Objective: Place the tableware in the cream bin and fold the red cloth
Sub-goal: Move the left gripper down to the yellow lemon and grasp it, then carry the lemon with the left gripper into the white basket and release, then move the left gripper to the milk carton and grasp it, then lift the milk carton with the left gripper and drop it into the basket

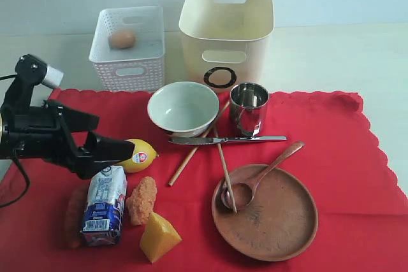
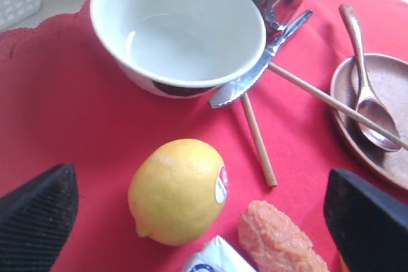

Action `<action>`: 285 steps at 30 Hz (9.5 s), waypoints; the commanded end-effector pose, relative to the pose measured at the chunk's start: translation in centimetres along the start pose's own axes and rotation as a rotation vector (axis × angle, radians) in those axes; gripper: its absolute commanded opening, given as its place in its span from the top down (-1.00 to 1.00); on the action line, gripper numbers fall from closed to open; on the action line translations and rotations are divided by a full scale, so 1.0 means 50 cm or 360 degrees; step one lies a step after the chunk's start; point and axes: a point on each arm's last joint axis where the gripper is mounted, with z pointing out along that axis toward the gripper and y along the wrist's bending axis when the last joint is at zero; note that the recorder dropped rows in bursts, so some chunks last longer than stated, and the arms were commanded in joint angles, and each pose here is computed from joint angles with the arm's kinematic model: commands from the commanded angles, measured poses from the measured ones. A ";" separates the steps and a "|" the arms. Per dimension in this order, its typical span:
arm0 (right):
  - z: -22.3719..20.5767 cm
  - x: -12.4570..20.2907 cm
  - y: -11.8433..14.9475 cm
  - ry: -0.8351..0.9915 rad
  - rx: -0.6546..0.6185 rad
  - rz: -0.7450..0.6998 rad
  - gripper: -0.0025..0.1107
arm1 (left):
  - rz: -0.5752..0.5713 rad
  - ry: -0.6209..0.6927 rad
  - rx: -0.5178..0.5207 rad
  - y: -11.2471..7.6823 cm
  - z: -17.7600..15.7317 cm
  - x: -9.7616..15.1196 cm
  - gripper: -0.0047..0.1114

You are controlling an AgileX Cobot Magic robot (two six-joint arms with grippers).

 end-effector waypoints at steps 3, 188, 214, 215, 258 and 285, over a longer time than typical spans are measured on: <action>-0.001 0.002 0.000 -0.0007 -0.0004 -0.0002 0.96 | 0.0173 -0.0042 -0.0001 0.001 -0.001 -0.005 -0.89; -0.001 0.002 0.000 -0.0007 -0.0004 -0.0002 0.96 | -0.0189 0.0150 -0.0193 -0.063 -0.010 0.040 -0.50; -0.001 0.002 0.000 -0.0007 -0.0004 -0.0002 0.96 | -0.0443 0.0487 -0.0213 -0.020 0.046 0.027 -0.50; -0.001 0.002 0.000 -0.0007 -0.0004 -0.0002 0.96 | -0.0442 0.0509 -0.0209 -0.018 0.050 0.033 -0.50; -0.001 0.007 -0.001 0.0037 0.0006 -0.0002 0.96 | -0.0343 0.0220 0.0012 -0.020 0.046 -0.094 0.91; -0.001 0.007 -0.001 0.0037 0.0006 -0.0002 0.96 | -0.0383 -0.0464 -0.0700 0.163 -0.028 -0.338 0.91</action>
